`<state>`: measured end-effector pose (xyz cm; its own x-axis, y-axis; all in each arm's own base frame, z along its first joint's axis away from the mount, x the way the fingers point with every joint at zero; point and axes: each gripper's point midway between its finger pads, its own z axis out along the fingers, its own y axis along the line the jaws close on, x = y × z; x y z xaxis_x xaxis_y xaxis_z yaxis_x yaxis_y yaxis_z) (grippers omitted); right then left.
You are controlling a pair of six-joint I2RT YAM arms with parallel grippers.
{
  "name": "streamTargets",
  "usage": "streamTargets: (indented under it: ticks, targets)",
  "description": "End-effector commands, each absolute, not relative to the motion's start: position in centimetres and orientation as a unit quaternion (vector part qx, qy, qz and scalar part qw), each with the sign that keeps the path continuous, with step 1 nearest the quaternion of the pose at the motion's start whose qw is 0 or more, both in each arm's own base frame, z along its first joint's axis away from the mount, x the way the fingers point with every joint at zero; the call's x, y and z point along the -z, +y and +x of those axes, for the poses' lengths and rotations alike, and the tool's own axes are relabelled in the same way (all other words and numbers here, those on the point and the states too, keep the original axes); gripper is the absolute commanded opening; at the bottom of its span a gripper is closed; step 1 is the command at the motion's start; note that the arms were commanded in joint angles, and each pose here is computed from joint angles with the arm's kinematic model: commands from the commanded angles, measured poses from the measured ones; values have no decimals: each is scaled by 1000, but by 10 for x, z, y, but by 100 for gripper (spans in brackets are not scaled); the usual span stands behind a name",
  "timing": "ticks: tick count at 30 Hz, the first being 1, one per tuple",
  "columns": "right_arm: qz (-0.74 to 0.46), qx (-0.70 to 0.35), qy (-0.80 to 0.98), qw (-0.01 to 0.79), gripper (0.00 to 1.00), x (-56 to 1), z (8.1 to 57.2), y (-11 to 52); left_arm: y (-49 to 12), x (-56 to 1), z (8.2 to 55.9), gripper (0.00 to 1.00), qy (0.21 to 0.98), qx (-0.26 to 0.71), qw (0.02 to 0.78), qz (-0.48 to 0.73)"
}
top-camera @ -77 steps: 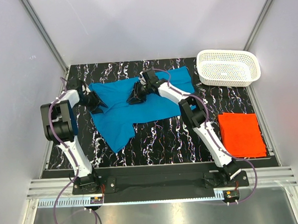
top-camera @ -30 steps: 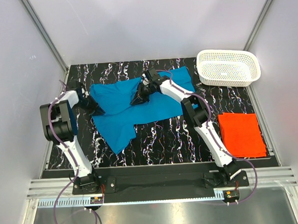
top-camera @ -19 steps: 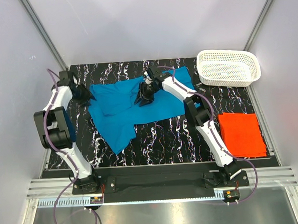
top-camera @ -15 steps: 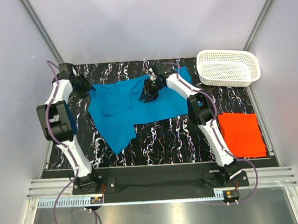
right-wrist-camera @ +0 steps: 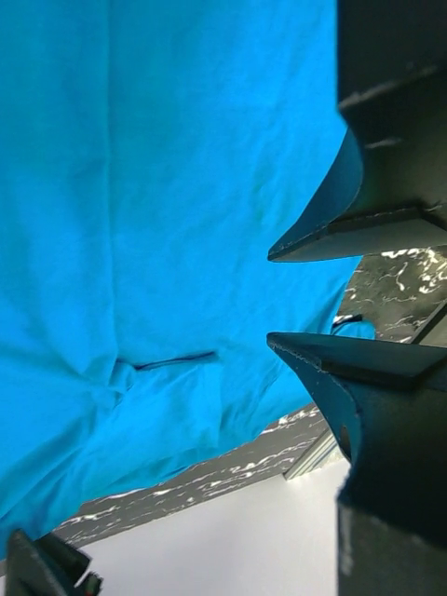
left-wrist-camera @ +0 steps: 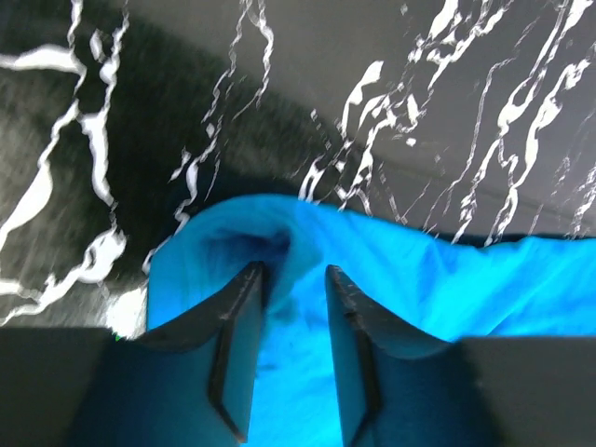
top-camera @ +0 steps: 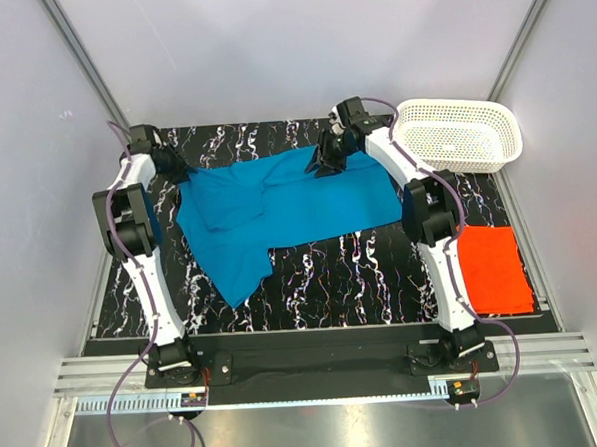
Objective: Fold and stack the t-shirts
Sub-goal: Fold the tshirt
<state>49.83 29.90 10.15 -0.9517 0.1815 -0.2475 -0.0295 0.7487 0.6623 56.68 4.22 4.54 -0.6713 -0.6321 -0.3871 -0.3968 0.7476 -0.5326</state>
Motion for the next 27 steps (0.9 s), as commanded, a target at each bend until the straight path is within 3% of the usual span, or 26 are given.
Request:
streamTargets:
  ticks: [1,2,4,6,16,18,20,21,24,27]
  targets:
    - [35,-340,925,166,43,-118,493,285,47,-82,601,33,861,241,352,-278]
    - [37,-339,926,164,43,-116,492,282,49,-76,602,30,861,242,349,-281]
    - [42,-331,929,162,43,-112,491,276,55,-73,603,11,859,244,346,-288]
    - [44,-321,932,164,43,-109,490,270,68,-70,600,0,856,233,347,-305]
    - [87,-278,945,146,38,-74,489,249,107,-74,602,0,833,243,366,-338]
    - [91,-279,944,152,38,-78,493,246,106,-76,601,14,832,245,365,-338]
    - [93,-281,941,161,38,-84,499,244,102,-80,596,22,831,254,362,-336]
    - [93,-284,940,164,38,-88,500,244,99,-82,595,31,832,258,361,-334]
    - [101,-273,941,171,38,-91,502,239,93,-89,579,45,834,258,354,-334]
    - [117,-245,947,172,39,-87,498,225,93,-103,556,47,842,232,357,-332]
